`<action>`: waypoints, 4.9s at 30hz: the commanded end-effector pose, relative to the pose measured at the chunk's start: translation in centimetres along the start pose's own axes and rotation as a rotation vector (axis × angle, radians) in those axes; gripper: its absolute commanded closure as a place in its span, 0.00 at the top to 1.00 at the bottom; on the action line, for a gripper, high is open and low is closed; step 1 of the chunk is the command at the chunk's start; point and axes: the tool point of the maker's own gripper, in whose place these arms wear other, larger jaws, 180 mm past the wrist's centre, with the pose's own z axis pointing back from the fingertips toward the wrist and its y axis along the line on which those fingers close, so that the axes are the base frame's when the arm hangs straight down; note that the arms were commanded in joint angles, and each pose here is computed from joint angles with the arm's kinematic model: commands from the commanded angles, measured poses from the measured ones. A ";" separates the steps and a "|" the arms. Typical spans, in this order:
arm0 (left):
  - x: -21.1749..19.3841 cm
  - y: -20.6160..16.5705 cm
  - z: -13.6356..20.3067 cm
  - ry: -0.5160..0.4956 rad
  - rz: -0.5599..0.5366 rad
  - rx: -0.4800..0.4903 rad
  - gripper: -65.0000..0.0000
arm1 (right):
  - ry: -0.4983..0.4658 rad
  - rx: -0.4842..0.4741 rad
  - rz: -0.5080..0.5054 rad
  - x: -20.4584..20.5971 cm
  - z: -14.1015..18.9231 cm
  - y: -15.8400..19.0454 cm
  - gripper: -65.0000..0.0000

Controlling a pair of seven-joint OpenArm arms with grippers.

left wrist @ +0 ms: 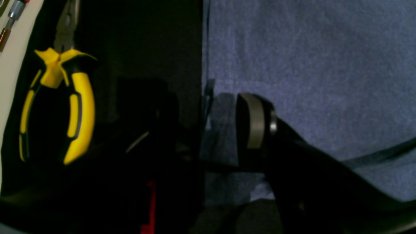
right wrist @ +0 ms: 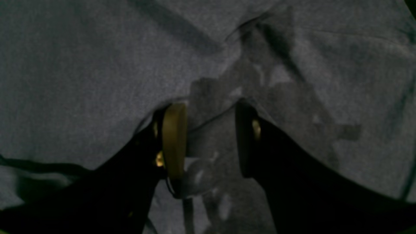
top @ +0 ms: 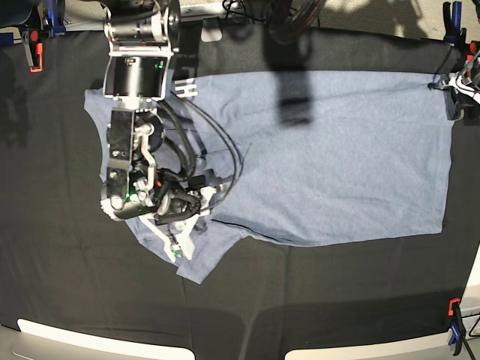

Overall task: Layout the t-shirt on the table in an organized manner, then fold the t-shirt properly
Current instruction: 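Drag the grasped sleeve with the right gripper toward the shirt body, then release the sleeve and raise the right gripper to the collar edge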

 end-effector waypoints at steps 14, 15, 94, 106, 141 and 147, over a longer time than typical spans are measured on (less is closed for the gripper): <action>1.7 0.6 0.3 -0.051 -0.017 0.009 0.41 | -0.005 -0.137 -0.079 -1.1 1.9 -5.8 0.37; 1.7 0.6 0.3 -0.051 -0.017 0.009 0.41 | 0.001 -0.135 -0.081 -1.5 1.8 -5.7 0.37; 1.7 0.6 0.3 -0.049 -0.017 0.010 0.41 | -0.118 0.012 -0.076 -1.1 -0.5 -5.9 0.41; 1.7 0.6 0.3 -0.050 -0.017 0.010 0.41 | -0.086 0.032 -0.048 -1.4 -0.6 -5.5 0.10; 1.7 0.6 0.3 -0.051 -0.017 0.010 0.41 | -0.187 0.190 -0.082 -10.6 9.6 9.1 0.01; 1.9 0.6 0.3 -0.058 -0.017 0.009 0.41 | -0.199 0.305 -0.091 -11.1 9.8 12.8 0.01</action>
